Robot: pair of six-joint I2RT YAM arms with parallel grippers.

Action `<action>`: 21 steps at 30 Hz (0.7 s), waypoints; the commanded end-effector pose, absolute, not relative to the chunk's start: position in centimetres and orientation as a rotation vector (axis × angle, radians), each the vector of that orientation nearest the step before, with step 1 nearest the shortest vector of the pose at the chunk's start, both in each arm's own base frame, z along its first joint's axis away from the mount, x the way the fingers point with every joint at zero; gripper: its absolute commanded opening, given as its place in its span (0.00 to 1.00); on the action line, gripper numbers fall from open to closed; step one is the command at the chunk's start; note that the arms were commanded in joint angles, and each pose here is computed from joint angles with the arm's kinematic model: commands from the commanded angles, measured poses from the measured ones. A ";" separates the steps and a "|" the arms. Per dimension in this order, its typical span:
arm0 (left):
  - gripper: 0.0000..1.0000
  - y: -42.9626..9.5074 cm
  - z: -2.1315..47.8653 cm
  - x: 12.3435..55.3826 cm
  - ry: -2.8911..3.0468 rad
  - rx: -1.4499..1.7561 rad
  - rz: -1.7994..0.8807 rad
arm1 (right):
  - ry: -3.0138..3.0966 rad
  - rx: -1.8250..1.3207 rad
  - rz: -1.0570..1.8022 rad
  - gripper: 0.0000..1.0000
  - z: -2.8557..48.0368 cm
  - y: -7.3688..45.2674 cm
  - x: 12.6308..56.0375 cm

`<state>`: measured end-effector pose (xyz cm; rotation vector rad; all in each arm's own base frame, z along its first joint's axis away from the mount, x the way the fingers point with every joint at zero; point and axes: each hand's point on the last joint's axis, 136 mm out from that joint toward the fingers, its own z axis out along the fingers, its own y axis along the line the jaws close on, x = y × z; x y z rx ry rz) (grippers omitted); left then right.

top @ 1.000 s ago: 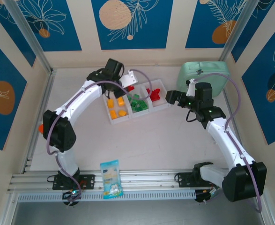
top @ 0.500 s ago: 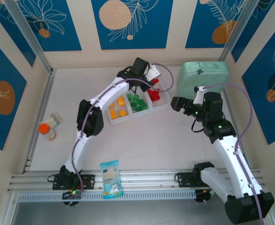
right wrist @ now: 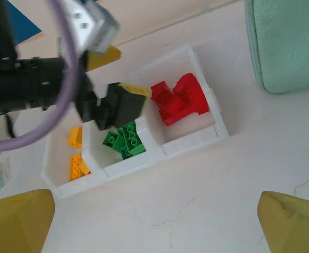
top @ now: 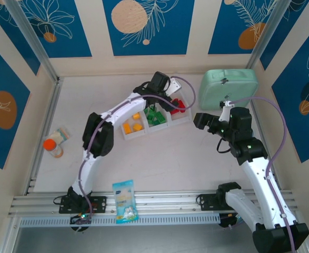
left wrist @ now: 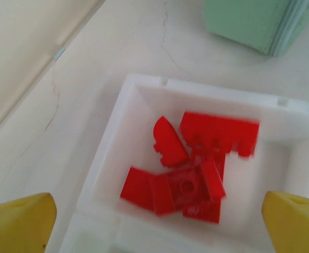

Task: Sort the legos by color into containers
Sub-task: Place the lego in the container, then reset both arms

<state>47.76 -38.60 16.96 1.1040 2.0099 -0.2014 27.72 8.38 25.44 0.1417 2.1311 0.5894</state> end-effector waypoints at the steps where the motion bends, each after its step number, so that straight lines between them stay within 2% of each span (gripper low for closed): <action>1: 0.99 -36.2 24.6 46.4 1.881 0.883 -0.267 | 2.137 0.153 0.537 0.99 24.2 7.7 28.1; 4: 0.99 -31.8 25.8 43.7 1.842 0.669 -0.316 | 2.134 0.177 0.452 0.99 22.4 6.7 29.2; 8: 0.99 -23.0 25.5 39.9 1.807 0.376 -0.256 | 2.054 0.043 0.316 0.99 19.6 6.2 30.8; 12: 0.99 -15.5 23.1 36.0 1.773 0.268 -0.075 | 1.919 0.019 0.118 0.99 18.1 4.2 32.4; 15: 0.99 -11.6 21.7 33.7 1.762 0.216 -0.044 | 1.935 0.017 0.018 0.99 15.7 3.3 34.0; 19: 0.99 -6.9 19.5 32.6 1.783 0.132 0.070 | 1.878 0.007 -0.061 0.99 12.5 2.6 36.4; 21: 0.99 -5.3 18.1 32.7 1.797 0.121 0.121 | 1.874 -0.152 -0.088 0.99 12.1 4.6 37.6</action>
